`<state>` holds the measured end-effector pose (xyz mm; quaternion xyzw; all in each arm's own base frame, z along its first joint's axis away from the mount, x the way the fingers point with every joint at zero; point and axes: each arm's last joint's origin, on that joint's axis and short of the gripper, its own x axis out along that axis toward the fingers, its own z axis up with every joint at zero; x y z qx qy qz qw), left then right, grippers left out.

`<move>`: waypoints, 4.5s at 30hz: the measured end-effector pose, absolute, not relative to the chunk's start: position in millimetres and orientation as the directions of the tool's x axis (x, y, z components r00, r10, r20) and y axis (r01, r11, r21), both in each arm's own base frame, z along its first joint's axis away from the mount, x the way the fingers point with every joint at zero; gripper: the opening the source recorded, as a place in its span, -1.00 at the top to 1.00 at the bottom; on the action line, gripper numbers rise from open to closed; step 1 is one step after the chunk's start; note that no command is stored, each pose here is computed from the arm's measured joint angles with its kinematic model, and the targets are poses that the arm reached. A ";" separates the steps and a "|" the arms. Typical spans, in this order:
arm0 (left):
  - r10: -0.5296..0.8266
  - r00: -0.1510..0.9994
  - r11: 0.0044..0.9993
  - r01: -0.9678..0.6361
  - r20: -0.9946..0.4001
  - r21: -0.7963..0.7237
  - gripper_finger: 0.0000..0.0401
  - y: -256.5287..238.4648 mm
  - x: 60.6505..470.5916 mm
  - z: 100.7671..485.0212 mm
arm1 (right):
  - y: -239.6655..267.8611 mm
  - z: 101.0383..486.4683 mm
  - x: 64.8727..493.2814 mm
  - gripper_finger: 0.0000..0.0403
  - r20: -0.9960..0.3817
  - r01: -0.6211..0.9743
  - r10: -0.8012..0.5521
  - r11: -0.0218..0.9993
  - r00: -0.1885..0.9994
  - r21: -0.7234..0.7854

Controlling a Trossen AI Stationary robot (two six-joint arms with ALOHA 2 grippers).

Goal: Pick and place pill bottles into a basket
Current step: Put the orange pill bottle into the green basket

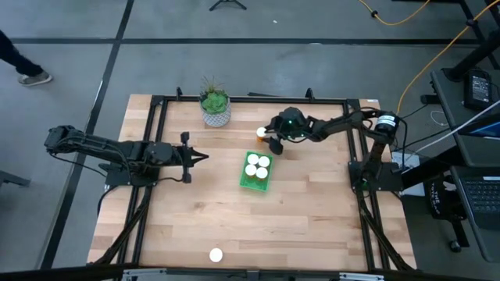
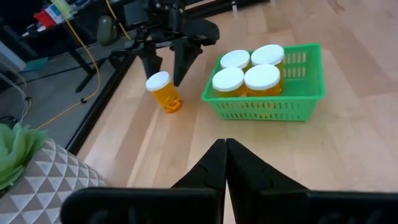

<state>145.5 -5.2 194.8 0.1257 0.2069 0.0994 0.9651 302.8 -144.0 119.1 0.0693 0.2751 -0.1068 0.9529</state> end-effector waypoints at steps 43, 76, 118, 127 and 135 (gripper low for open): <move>0.236 0.897 0.950 -0.133 -0.373 0.282 0.98 -5.4 145.6 195.0 | -145.1 126.6 310.1 -0.13 -0.519 0.165 -0.131 0.986 0.845 0.019; 0.234 0.898 0.951 -0.130 -0.373 0.281 0.99 -5.5 145.6 195.0 | -131.1 191.1 294.7 -0.14 -0.414 0.065 -0.070 0.998 0.908 -0.025; 0.252 0.894 0.967 -0.222 -0.370 0.121 0.99 -4.9 145.6 195.2 | 56.1 232.6 291.0 -0.14 -0.408 -0.168 0.129 0.984 0.904 -0.062; 0.252 0.894 0.968 -0.225 -0.370 0.114 0.99 -4.9 145.6 195.2 | 55.8 232.2 290.9 -0.14 -0.409 -0.160 0.125 0.986 0.904 -0.053; 0.251 0.894 0.968 -0.225 -0.370 0.112 0.99 -5.0 145.6 195.1 | 57.5 214.0 299.8 -0.14 -0.453 -0.163 0.121 0.985 0.884 -0.055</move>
